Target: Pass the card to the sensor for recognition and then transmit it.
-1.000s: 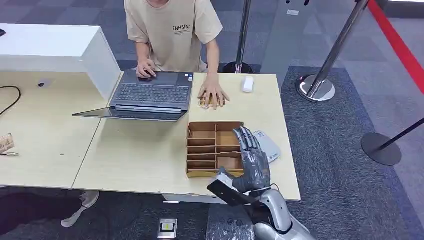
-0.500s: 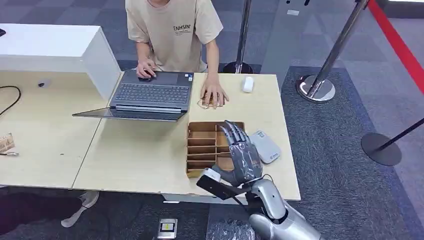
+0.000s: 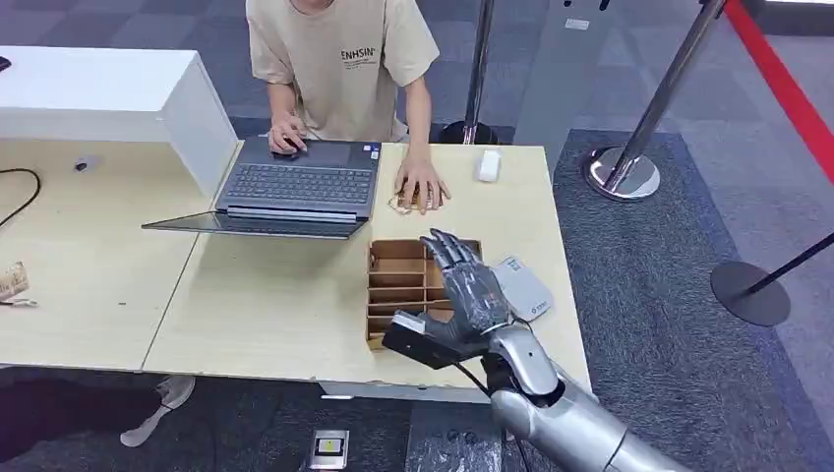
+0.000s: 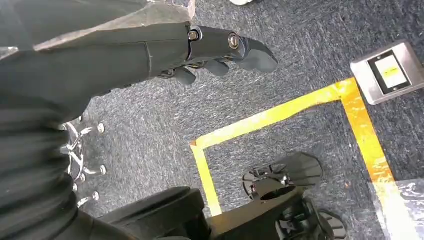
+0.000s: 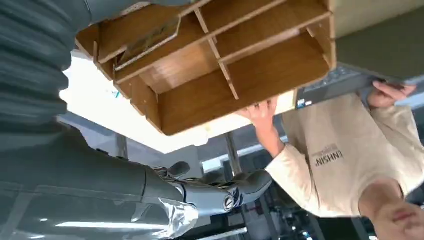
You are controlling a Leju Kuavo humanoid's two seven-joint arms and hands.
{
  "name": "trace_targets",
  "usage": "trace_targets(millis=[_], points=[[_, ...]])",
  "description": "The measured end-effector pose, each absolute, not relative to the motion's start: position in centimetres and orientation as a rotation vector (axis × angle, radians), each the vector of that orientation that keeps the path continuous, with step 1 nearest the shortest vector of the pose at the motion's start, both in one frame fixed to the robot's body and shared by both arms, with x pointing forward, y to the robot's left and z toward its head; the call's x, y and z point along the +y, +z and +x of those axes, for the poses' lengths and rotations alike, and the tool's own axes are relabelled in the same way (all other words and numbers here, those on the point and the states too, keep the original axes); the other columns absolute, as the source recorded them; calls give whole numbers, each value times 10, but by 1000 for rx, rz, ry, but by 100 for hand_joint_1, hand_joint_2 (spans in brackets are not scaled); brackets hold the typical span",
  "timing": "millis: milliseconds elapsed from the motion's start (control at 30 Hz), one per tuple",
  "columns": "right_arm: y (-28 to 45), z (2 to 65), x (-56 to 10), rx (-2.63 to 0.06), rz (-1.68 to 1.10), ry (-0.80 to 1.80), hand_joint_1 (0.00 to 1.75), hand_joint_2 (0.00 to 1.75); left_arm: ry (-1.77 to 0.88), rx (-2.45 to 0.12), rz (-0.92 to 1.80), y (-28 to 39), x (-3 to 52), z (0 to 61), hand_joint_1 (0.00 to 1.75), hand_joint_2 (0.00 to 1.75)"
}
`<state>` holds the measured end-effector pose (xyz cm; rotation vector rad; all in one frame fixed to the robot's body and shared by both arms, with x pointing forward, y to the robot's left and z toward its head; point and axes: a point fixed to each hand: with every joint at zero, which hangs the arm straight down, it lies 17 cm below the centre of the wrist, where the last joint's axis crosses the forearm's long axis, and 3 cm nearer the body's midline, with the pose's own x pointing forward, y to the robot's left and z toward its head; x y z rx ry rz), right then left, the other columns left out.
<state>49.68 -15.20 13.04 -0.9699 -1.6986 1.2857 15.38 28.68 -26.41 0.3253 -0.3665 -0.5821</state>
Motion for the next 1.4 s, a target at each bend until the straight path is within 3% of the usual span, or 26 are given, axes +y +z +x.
trace_targets(millis=[267, 300, 333, 433, 1367, 1400], points=[[112, 496, -159, -1654, -964, 1315, 3, 175, -586, -366, 323, -264, 286, 154, 0, 175], [111, 497, -161, -1648, -966, 1314, 26, 175, -585, -366, 323, -264, 286, 154, 0, 175], [109, 497, -163, -1643, -971, 1311, 140, 175, -585, -366, 323, -264, 286, 154, 0, 175], [106, 498, -168, -1630, -983, 1303, 175, 175, -585, -366, 323, -264, 286, 154, 0, 175], [103, 502, -180, -1621, -1023, 1342, 175, 175, -584, -373, 318, -263, 281, 157, 0, 175], [103, 502, -181, -1622, -1027, 1344, 154, 175, -584, -372, 318, -263, 281, 157, 0, 175]])
